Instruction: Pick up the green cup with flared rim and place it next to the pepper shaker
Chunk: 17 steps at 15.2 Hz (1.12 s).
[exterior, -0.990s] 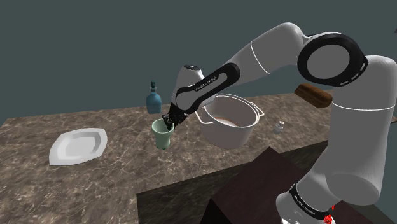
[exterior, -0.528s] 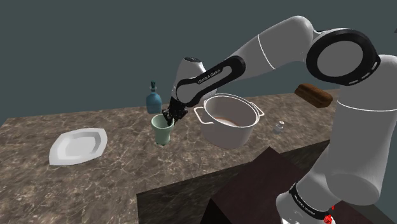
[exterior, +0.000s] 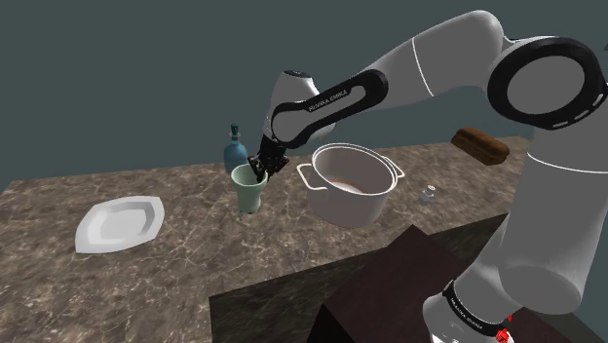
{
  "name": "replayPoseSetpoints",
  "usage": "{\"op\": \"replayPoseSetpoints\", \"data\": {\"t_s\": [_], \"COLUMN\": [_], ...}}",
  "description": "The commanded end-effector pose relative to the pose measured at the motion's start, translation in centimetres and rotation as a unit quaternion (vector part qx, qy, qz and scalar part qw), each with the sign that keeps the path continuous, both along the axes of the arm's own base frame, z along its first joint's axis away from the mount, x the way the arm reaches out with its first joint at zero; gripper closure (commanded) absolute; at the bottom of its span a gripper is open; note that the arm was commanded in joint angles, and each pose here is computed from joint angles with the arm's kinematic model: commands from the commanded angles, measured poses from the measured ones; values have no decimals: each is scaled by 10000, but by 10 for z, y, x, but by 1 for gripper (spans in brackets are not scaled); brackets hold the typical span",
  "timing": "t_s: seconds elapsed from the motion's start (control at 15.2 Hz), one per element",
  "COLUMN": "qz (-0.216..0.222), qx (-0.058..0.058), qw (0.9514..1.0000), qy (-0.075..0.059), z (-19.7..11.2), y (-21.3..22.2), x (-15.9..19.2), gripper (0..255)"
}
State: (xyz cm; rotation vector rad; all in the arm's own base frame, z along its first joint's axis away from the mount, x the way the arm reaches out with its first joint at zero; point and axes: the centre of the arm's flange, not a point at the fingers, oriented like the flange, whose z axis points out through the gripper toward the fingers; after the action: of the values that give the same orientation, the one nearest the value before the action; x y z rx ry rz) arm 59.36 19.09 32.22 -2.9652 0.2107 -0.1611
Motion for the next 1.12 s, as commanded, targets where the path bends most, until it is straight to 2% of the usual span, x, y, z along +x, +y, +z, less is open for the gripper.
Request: {"op": "replayPoseSetpoints", "data": {"t_s": [0.0,1.06], "qz": [0,0], "qx": [1,1], "qw": [10000,10000], "qy": [-1,-1], "z": [11,95], "y": [-1,-1], "x": [0,0], "gripper": [255,255]}}
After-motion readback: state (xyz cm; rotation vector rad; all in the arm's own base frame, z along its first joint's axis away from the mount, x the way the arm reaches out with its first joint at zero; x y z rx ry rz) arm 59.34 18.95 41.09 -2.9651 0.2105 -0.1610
